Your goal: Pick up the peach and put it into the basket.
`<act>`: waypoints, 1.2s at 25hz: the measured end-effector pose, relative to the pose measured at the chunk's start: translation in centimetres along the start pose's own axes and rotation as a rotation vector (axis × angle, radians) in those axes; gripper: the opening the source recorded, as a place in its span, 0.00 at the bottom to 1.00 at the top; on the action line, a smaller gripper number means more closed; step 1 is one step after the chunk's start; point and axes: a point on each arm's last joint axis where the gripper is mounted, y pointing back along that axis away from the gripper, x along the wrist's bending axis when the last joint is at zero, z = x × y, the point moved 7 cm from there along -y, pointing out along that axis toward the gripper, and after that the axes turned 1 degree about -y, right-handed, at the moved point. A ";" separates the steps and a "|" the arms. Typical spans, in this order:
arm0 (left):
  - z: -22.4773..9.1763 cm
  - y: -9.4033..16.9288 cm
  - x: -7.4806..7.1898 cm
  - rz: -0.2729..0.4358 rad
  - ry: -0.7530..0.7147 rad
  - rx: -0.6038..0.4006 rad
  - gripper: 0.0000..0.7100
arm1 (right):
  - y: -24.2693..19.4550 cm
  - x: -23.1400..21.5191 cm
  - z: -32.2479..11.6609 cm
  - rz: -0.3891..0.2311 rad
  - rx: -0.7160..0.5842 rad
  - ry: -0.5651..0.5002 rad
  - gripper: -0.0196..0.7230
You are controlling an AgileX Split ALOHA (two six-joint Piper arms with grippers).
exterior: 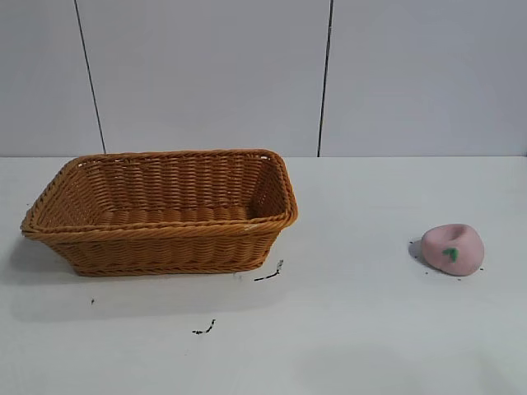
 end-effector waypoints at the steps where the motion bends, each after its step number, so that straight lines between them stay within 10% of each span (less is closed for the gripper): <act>1: 0.0 0.0 0.0 0.000 0.000 0.000 0.98 | 0.0 0.0 0.0 0.000 0.000 0.000 0.88; 17: 0.0 0.0 0.0 0.000 0.000 0.000 0.98 | -1.3 -0.2 3.1 -0.007 0.084 -0.016 0.88; 30: 0.0 0.0 0.0 0.000 0.000 0.000 0.98 | -16.2 -0.6 11.7 -0.010 0.525 -0.047 0.88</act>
